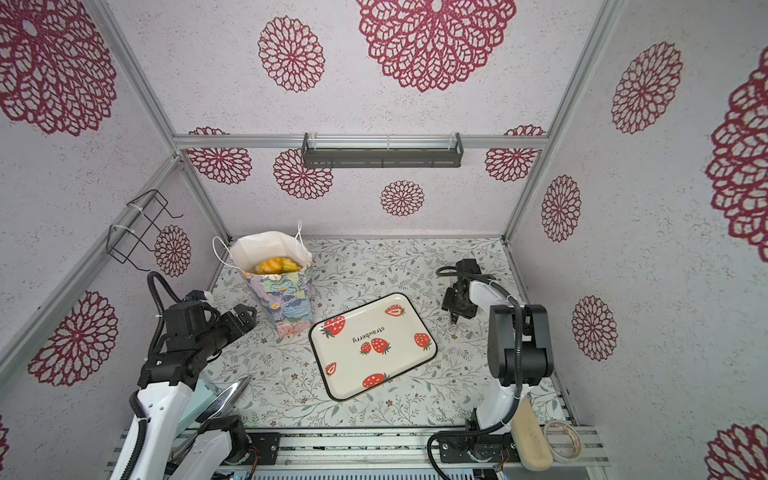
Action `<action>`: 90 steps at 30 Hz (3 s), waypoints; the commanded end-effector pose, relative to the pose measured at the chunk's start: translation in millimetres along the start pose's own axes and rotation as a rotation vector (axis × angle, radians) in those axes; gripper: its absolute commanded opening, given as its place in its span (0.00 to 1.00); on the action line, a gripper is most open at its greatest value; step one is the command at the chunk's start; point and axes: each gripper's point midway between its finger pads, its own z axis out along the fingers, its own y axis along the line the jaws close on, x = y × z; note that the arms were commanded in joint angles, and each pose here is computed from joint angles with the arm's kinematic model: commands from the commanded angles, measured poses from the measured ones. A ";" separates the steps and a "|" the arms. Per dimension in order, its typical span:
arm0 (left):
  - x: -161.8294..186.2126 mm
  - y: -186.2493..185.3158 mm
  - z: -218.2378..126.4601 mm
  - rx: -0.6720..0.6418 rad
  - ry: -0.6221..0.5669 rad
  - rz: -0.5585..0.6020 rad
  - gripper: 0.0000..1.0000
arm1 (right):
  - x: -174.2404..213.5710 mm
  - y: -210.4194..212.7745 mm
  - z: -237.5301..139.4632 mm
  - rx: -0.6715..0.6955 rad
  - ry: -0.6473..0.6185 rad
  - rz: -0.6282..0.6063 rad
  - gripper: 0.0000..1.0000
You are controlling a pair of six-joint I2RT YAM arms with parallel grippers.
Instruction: Place the fake bread into the paper bag
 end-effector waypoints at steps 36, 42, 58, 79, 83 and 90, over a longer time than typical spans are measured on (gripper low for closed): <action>2.2 -3.6 6.9 0.017 0.015 -0.014 0.97 | -5.0 11.3 7.9 0.115 0.001 -0.143 0.82; 1.3 -4.6 5.8 0.018 0.013 -0.011 0.97 | -10.9 13.3 -11.0 0.103 -0.039 -0.135 0.83; 0.2 -7.3 0.4 0.009 0.008 0.006 0.97 | -26.4 26.5 -128.5 -0.069 -0.360 -0.094 0.85; -23.3 9.4 9.5 -0.086 -0.379 0.066 0.97 | -18.2 -26.5 -170.0 -0.019 -0.833 0.015 0.90; -17.8 -9.4 14.2 -0.036 -0.455 0.188 0.97 | -13.2 -31.6 -168.6 -0.045 -0.917 0.047 0.99; -10.6 -24.8 39.8 -0.069 -0.450 0.354 0.97 | -9.1 -40.9 -155.0 0.001 -0.916 0.052 0.99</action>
